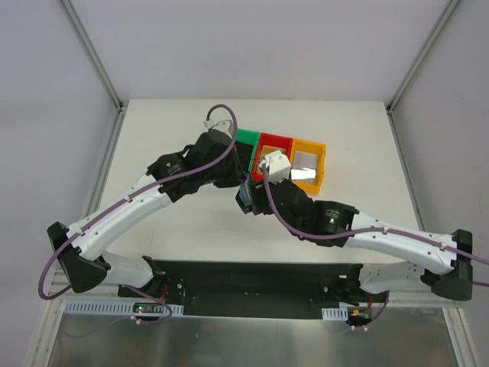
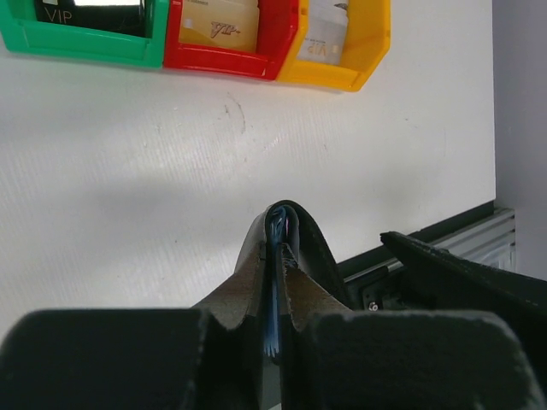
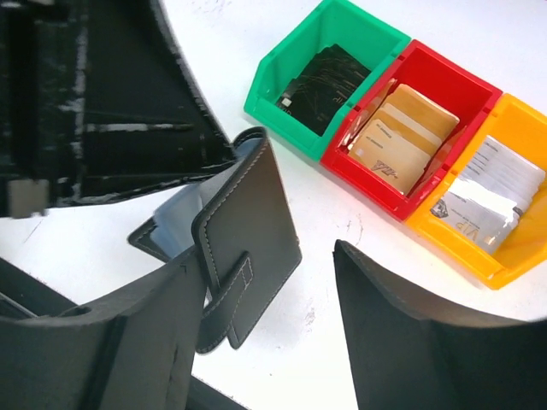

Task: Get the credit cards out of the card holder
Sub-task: Place the card holder at the center of the board.

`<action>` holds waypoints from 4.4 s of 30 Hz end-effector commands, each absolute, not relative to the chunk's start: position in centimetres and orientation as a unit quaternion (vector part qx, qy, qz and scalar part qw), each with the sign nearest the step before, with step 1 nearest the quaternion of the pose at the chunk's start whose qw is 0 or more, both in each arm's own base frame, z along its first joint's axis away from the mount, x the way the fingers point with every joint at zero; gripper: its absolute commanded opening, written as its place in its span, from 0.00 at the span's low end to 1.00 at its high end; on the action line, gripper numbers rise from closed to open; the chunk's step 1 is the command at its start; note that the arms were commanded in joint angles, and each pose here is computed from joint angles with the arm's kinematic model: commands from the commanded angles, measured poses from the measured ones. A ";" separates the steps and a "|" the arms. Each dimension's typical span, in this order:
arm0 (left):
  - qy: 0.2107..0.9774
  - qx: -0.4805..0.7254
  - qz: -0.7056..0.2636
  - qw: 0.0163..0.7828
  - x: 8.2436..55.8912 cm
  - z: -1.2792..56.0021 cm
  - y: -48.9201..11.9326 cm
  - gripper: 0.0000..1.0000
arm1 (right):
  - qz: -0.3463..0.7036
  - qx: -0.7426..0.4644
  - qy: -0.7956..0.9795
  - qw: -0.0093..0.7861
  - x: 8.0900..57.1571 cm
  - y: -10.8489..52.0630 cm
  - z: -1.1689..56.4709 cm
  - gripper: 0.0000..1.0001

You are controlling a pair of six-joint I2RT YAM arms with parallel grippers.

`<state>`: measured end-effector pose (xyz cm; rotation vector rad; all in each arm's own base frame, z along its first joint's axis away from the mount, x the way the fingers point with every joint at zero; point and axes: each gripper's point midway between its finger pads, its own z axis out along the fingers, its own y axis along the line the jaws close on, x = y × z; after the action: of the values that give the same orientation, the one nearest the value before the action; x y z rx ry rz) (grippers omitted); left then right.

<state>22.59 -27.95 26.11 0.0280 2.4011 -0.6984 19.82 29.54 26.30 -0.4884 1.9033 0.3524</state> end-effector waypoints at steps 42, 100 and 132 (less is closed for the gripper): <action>0.858 0.059 -0.394 0.326 20.4 30.4 -30.6 0.08 | 0.275 -0.214 0.803 0.484 19.4 27.6 28.7 0.00; 0.403 0.228 -0.711 0.530 10.3 40.6 -23.8 0.91 | 0.627 -0.284 0.607 0.397 10.3 25.9 42.0 0.00; 0.396 0.268 -0.710 0.516 9.8 42.0 -24.6 0.41 | 0.629 -0.272 0.620 0.383 11.6 26.7 40.5 0.00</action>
<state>10.24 -24.72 40.67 0.5844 1.0025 -1.7260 12.05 26.81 38.57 -0.6690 1.6751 1.5797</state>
